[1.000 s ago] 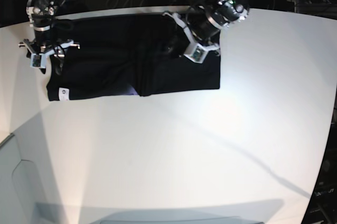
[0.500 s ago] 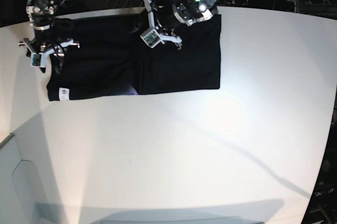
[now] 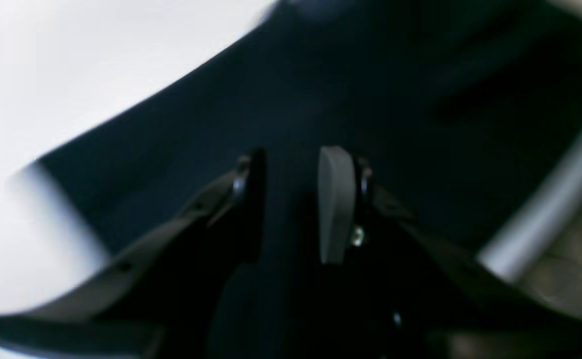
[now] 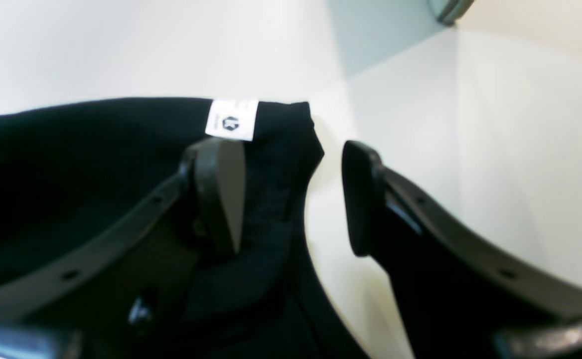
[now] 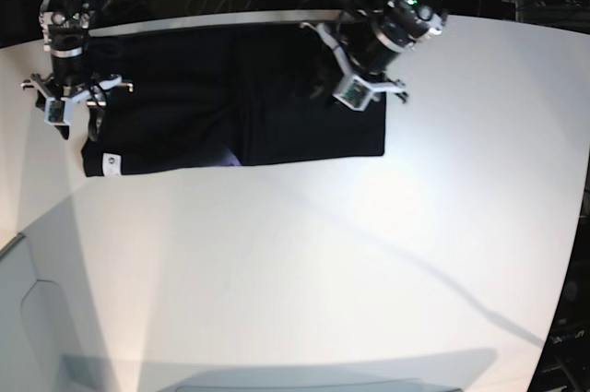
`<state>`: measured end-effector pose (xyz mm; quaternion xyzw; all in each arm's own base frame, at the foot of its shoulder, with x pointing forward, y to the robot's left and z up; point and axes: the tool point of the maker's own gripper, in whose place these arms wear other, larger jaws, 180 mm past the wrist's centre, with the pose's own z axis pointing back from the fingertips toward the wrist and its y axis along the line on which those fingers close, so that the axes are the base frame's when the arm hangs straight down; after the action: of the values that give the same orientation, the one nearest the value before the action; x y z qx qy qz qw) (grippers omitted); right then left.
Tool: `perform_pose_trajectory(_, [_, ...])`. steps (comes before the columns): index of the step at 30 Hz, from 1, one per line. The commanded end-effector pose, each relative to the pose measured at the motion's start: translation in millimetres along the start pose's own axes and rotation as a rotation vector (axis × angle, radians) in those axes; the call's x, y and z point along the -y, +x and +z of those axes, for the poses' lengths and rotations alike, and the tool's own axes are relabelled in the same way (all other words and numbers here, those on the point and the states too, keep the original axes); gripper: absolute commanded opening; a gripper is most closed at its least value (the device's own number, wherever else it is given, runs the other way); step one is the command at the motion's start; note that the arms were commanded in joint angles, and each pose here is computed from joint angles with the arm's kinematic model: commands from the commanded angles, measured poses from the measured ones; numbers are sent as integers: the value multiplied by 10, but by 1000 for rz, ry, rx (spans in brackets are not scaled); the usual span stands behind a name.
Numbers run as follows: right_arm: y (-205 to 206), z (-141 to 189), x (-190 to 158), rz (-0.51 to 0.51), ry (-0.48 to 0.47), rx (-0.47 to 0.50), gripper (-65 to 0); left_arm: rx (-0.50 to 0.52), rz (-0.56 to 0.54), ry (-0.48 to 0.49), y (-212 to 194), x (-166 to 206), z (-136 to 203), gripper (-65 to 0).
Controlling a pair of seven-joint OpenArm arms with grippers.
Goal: Fold the T-shirt properly
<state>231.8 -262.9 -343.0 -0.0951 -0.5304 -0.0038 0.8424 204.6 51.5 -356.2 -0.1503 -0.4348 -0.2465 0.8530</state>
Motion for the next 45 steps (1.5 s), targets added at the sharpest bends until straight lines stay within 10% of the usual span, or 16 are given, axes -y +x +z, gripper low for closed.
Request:
perform_pose_trajectory(1, [108, 10, 34, 2, -4, 43, -328, 59, 26, 40, 116, -158, 94, -474])
perform_pose_trajectory(14, [-386, -184, 129, -144, -35, -53, -328, 210, 306, 402, -152, -1770, 1174, -474])
perform_pose_trajectory(32, [-786, -249, 93, -193, -4, -145, -337, 172, 404, 435, -513, -1938, 1159, -474])
perform_pose_trajectory(41, [-880, -214, -134, -168, 65, -178, -640, 142, 475, 436, -749, -1960, 1092, -474])
perform_pose_trajectory(45, [-918, -183, -267, -145, 108, -194, -650, 126, 511, 437, -872, -1969, 1057, -474])
